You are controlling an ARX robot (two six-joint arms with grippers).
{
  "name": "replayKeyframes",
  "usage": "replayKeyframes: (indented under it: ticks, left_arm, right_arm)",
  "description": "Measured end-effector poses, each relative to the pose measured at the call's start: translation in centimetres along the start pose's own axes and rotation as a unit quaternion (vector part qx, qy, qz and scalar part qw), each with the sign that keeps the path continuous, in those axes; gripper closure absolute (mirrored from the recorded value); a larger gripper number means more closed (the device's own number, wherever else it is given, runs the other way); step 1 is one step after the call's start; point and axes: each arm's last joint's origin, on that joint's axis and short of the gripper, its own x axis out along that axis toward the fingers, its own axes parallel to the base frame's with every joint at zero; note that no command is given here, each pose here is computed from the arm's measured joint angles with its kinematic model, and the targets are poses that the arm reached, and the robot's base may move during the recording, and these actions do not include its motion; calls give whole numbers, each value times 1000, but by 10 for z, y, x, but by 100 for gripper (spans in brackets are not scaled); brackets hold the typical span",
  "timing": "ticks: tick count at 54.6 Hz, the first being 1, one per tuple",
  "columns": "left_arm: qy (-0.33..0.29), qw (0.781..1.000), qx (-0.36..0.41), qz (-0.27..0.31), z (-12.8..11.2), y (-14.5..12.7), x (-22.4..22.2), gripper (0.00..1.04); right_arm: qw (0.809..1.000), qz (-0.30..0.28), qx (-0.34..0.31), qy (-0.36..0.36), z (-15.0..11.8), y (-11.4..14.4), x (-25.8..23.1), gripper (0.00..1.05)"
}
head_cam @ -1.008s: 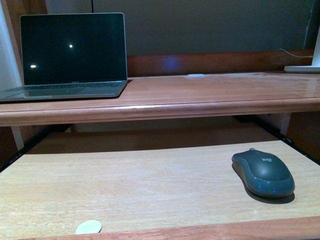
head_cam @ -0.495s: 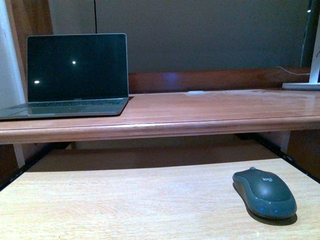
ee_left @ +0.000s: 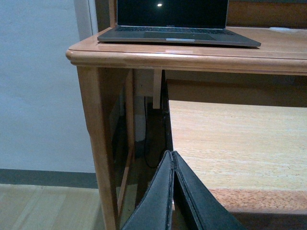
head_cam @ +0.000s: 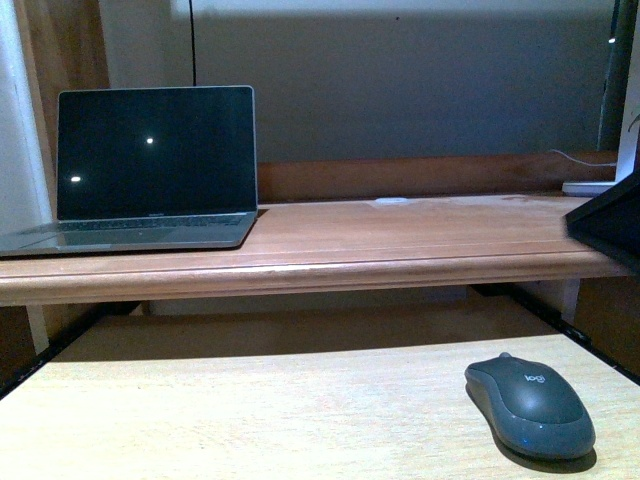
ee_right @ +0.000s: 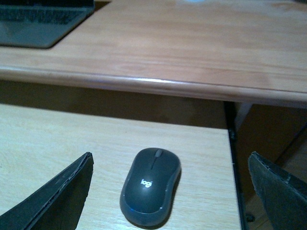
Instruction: Place mouse
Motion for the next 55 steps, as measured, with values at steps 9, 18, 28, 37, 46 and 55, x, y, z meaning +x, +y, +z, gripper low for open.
replayKeyframes:
  ticks: [9,18,28,37,46,55]
  left_arm:
    - [-12,1000,0,0,0,0,-2,102]
    - [-13,1000,0,0,-4,0,-2,102]
    - [-9,1000,0,0,-15,0,-2,102]
    - [-10,1000,0,0,-15,0,-2,96]
    - [-10,1000,0,0,-15,0,-2,68]
    - [-10,1000,0,0,-15,0,-2,45]
  right_arm:
    - [998,-8,-30,49,-12,18,28,7]
    - [991,-70,-47,107,-29,22,50,7]
    - [986,-88,-56,132,-40,30,56,7]
    - [984,-86,-47,146,-47,34,58,7]
    - [982,-93,-54,154,-52,40,62,7]
    - [980,-97,-61,162,-55,45,71,7]
